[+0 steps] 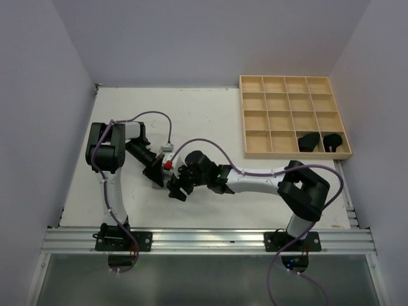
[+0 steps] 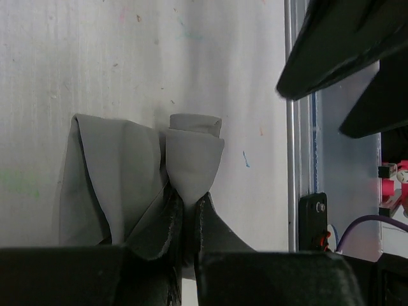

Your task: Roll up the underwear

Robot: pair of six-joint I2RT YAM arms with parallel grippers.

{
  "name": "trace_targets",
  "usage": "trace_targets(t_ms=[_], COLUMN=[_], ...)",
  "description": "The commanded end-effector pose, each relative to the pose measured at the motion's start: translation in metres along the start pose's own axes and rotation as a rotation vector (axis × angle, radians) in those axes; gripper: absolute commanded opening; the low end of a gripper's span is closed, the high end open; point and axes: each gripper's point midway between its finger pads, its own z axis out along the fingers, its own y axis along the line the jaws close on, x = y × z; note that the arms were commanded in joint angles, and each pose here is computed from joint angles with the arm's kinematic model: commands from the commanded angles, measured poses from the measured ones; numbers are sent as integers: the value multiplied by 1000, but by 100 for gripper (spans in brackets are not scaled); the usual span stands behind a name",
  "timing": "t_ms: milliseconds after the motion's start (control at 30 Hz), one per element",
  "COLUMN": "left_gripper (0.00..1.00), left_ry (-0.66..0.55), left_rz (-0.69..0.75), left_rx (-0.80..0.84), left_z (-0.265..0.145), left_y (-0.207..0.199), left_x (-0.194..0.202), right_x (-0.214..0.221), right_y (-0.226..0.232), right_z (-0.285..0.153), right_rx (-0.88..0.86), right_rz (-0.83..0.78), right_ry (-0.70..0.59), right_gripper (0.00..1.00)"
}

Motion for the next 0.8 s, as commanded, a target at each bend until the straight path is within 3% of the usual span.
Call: trace_targets(t_ms=[0,233,433,600,767], left_gripper=[4,13,14,14,14], left_ry=[174,185,199,204,204], left_rz=[80,74,68,65,66], left_rx=[-80,-80,-80,-81,-90], left_z=[-8,-8,-9,-9,-11], left_y=[38,39,39,40,44], left_x=[34,36,38,40,37], right_x=[-13,-6,-15,-14,15], right_y=[-19,-19,-19,-13,-10], right_z=[22,53,50,56,76], right_rx=[88,165,253,211,140], right_rz=[-263,-474,-511,-560,-556], right_ry=[-34,-39,-112,-101,-31], right_gripper=[70,70,69,68,63])
